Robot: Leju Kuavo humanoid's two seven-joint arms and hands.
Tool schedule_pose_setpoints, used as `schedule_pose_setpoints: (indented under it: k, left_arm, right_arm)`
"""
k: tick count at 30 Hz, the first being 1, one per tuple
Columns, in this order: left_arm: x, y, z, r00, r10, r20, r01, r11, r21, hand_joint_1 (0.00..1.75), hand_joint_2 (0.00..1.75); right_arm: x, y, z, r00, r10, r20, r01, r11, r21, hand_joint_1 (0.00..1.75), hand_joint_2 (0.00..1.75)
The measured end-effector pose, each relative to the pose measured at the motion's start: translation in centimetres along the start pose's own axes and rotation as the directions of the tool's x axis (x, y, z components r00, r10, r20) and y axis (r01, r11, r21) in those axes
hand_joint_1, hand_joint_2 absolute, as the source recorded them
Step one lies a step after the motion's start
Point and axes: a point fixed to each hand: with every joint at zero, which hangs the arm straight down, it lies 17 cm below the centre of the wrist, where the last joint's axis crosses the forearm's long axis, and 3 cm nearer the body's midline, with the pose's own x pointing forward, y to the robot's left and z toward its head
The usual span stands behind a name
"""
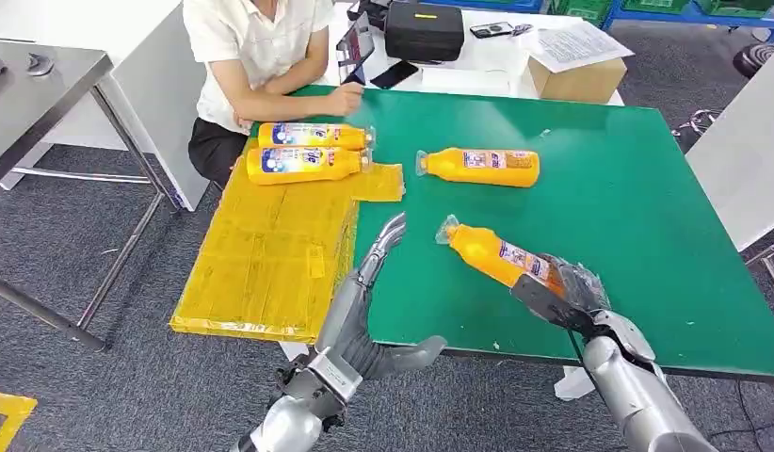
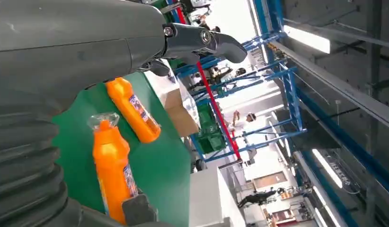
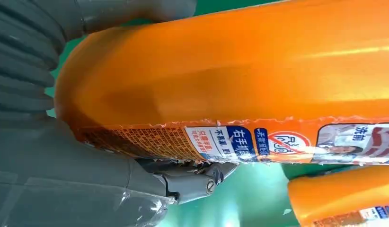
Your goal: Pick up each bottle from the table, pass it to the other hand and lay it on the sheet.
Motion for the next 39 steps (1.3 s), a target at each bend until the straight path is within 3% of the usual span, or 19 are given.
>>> schedule_pose_setpoints:
  k: [14, 16, 19, 25, 30, 39]
  left_arm:
    - [0.4, 0.2, 0.0, 1.0, 0.022, 0.016, -0.022, 1.0, 0.019, 0.0, 1.75]
    - [0.0, 1.4, 0.2, 0.996, 0.092, 0.0, -0.092, 0.993, 0.08, 0.0, 1.75]
    - [-3.2, 3.5, 1.1, 0.934, 0.333, -0.131, -0.301, 0.929, 0.214, 0.0, 1.75]
    - [-9.4, 2.6, 5.3, 0.739, 0.589, -0.327, -0.509, 0.806, 0.301, 0.0, 1.75]
    - [-11.7, 1.9, 7.8, 0.716, 0.577, -0.393, -0.496, 0.816, 0.297, 0.0, 1.75]
    - [-12.7, 1.9, 8.7, 0.711, 0.562, -0.423, -0.476, 0.827, 0.299, 0.0, 1.75]
  right_arm:
    - [1.6, 0.9, 1.0, 0.993, -0.095, 0.077, 0.099, 0.993, -0.06, 1.75, 1.75]
    - [3.2, 1.3, 1.6, 0.967, -0.216, 0.138, 0.226, 0.972, -0.059, 1.75, 1.75]
    - [8.2, 2.1, 2.7, 0.866, -0.438, 0.243, 0.449, 0.893, 0.01, 1.75, 1.75]
    - [14.3, 0.6, 5.0, 0.729, -0.573, 0.374, 0.607, 0.794, 0.033, 1.75, 1.75]
    - [18.1, -3.1, 5.8, 0.648, -0.584, 0.489, 0.657, 0.753, 0.028, 1.75, 1.75]
    - [20.1, -4.4, 6.5, 0.621, -0.569, 0.539, 0.66, 0.751, 0.033, 1.75, 1.75]
